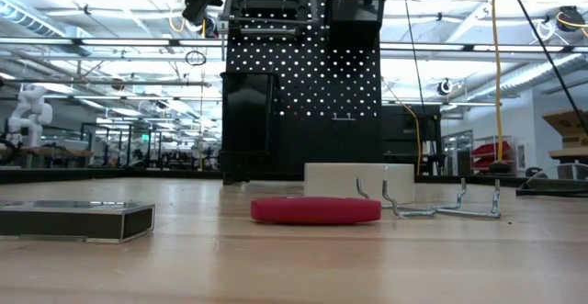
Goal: Hang tools onto peg board
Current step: Hang the gray hacksaw on the black peg board
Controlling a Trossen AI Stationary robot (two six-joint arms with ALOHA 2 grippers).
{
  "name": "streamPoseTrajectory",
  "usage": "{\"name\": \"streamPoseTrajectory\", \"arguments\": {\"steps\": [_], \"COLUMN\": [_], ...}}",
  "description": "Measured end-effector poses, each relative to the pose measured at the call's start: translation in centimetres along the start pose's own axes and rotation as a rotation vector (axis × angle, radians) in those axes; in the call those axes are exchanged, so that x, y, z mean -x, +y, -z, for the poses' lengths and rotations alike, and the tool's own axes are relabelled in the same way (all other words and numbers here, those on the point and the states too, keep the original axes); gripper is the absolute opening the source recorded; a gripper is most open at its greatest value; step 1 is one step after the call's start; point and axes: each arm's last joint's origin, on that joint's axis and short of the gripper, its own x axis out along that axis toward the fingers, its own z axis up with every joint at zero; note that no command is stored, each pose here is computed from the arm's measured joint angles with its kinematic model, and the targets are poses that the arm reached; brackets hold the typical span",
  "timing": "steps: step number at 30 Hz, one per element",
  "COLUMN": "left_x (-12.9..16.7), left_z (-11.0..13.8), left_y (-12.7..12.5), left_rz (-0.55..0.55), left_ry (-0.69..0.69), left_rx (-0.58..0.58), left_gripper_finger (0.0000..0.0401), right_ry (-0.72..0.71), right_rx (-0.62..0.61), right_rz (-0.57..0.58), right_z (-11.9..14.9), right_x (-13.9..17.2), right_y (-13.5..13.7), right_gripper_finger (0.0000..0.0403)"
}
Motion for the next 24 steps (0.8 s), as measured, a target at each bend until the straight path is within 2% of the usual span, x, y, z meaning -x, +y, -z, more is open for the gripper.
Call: {"name": "streamPoseTrajectory", "arguments": {"steps": [10,24], "left_x": [-1.6,-1.6], "left_z": [0.0,0.1], "left_y": [0.6,0.6], "left_rz": [0.03,0.015], "left_ry": [0.021,0.038], "left_rx": [0.027,0.038], "left_gripper_finger": [0.0066,0.0066], "right_ry": [0.0,0.001], "right_rx": [0.001,0.007], "right_rz": [0.0,-0.001], "right_z": [0.0,0.0], "right_x": [0.0,0.0], "right_y": [0.0,0.0], "right_gripper_finger": [0.018,0.018]}}
